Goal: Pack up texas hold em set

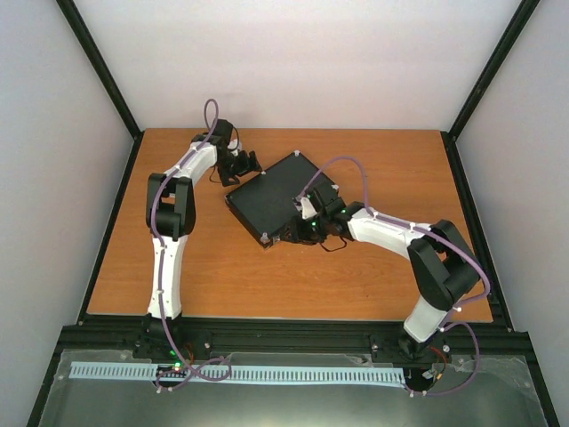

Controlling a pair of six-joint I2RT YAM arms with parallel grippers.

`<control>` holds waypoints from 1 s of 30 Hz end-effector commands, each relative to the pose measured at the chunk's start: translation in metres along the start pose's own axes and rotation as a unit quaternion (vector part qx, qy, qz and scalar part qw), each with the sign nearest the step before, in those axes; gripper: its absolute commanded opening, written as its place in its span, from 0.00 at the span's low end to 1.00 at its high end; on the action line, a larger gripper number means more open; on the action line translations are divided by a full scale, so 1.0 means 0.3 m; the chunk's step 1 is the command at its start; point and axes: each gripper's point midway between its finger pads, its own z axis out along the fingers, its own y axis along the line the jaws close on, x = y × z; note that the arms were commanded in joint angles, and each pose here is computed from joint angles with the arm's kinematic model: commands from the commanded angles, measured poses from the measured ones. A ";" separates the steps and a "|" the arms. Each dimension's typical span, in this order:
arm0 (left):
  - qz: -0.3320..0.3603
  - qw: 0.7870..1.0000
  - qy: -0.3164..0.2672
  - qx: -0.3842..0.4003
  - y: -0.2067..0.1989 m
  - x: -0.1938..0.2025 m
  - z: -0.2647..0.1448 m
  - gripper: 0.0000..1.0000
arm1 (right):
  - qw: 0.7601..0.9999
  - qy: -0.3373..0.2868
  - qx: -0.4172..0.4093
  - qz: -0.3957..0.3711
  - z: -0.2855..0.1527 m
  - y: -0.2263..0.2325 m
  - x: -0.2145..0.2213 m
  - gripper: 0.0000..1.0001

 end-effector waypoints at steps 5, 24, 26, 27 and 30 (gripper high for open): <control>0.016 0.999 0.030 -0.019 0.059 0.054 0.038 0.97 | 1.000 -0.014 0.003 0.028 0.061 -0.017 -0.016 0.31; 0.022 0.998 0.044 -0.028 0.105 0.090 0.041 0.97 | 0.993 0.022 0.085 0.075 0.118 -0.186 0.134 0.24; 0.022 0.998 0.044 -0.029 0.109 0.089 0.041 0.97 | 0.992 0.025 0.090 0.080 0.122 -0.207 0.154 0.23; 0.023 0.998 0.044 -0.029 0.109 0.089 0.041 0.97 | 0.992 0.025 0.089 0.081 0.123 -0.210 0.159 0.23; 0.023 0.998 0.043 -0.029 0.111 0.085 0.038 0.97 | 0.993 0.024 0.087 0.081 0.121 -0.210 0.163 0.23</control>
